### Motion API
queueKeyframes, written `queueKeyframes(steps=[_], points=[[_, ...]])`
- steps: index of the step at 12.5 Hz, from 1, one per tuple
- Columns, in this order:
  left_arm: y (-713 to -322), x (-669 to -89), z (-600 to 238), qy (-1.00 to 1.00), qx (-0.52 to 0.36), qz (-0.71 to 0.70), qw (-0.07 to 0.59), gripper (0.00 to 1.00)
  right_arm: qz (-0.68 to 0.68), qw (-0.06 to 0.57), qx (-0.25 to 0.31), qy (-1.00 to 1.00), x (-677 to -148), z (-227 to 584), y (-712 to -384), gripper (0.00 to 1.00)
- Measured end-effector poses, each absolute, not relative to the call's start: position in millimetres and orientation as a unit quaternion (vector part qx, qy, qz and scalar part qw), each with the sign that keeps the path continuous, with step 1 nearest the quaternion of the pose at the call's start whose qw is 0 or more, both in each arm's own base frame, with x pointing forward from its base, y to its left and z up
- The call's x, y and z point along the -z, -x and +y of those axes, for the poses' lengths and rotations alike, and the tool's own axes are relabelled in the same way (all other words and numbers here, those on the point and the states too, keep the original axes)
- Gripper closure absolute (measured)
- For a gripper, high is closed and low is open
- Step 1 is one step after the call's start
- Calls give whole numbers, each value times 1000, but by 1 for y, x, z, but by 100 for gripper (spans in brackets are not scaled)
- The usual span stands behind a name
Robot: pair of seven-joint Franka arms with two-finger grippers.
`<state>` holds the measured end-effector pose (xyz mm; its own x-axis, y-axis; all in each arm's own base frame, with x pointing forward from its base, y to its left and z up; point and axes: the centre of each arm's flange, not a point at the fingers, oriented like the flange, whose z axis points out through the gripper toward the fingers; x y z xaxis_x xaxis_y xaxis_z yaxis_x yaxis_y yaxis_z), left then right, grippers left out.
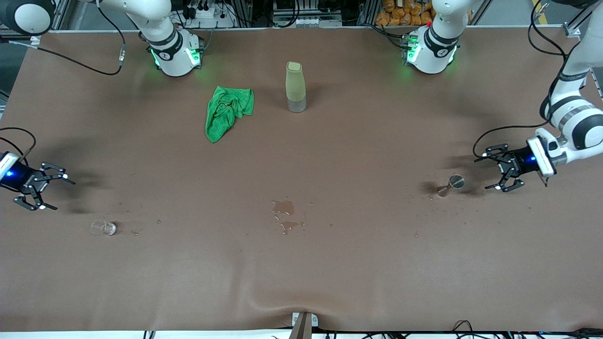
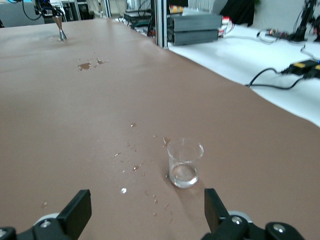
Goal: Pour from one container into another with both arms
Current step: 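Lower the left gripper to the steel jigger while the right gripper reaches the beaker, then close the left gripper on the jigger while the right gripper grasps the beaker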
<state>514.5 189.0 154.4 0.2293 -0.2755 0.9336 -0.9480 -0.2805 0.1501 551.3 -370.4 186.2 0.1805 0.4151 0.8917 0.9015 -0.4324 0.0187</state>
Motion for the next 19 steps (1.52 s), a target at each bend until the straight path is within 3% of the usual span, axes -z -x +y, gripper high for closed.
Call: queueKeyframes(steps=[6,11,19], points=[[-536,-133,151,-655,-450,-450,407,0,-372,243,557,702,-154,-375,-558,0],[-538,-101,126,-641,-470,-445,412,0,-349,265,554,708,-98,-365,-545,0],[-541,-90,114,-636,-479,-439,416,0,-348,274,548,710,-71,-333,-559,0]])
